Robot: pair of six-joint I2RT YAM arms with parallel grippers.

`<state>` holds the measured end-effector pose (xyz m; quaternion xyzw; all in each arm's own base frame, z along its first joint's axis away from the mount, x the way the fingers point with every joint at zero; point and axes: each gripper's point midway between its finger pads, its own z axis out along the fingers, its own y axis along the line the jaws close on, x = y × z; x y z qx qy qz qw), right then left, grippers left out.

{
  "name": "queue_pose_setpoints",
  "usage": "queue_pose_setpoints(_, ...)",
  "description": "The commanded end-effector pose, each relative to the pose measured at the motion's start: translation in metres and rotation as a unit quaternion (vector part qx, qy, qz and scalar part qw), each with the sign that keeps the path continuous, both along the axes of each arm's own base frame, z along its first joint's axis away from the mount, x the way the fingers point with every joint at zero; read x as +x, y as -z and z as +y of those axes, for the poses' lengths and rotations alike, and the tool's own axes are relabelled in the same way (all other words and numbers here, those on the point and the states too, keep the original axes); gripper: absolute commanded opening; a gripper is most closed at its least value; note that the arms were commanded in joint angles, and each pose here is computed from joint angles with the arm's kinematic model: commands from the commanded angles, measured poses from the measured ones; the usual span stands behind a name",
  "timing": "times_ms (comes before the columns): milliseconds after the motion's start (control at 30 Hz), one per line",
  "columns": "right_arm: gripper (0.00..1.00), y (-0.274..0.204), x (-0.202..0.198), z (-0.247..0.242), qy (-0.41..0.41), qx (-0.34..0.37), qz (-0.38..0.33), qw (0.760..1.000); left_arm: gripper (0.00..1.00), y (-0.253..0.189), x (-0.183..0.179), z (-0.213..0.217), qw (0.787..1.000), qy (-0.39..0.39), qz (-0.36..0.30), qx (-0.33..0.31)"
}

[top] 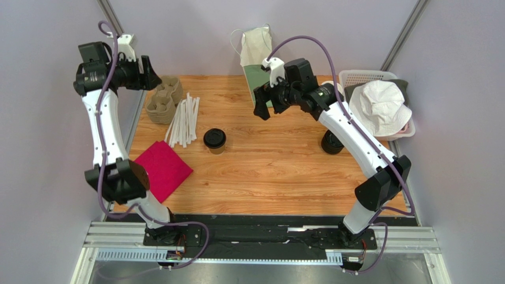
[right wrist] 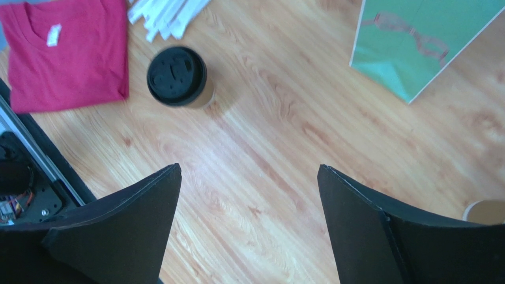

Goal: Pack the takeout coffee

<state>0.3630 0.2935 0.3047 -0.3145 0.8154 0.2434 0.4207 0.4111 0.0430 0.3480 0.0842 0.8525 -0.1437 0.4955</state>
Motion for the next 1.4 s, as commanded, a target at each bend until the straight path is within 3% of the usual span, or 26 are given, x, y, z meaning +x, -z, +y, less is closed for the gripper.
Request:
queue_pose_setpoints(0, 0.90, 0.033, -0.023, -0.014, 0.004, -0.040, 0.044, 0.998, 0.77, 0.055, 0.019, 0.016, 0.995, 0.025, 0.101, 0.009)
queue_pose_setpoints(167, 0.90, 0.050, -0.031, -0.022, 0.013, -0.050, 0.063, 0.997, 0.62, 0.099, 0.050, 0.036, 0.989, -0.015, 0.145, 0.013)
queue_pose_setpoints(433, 0.90, 0.058, -0.033, -0.023, 0.020, -0.052, 0.079, 0.995, 0.53, 0.141, 0.077, 0.036, 0.982, -0.022, 0.169, 0.077)
queue_pose_setpoints(1000, 0.90, 0.051, -0.020, -0.027, 0.040, -0.052, 0.069, 0.995, 0.54, 0.179, 0.104, 0.026, 0.979, -0.021, 0.179, 0.101)
queue_pose_setpoints(1133, 0.90, 0.053, -0.020, -0.027, 0.039, -0.052, 0.073, 0.995, 0.59, 0.180, 0.112, 0.029, 0.979, -0.033, 0.173, 0.103)
queue_pose_setpoints(1367, 0.90, 0.053, -0.018, -0.027, 0.039, -0.051, 0.075, 0.995, 0.60, 0.184, 0.125, 0.030, 0.979, -0.036, 0.170, 0.105)
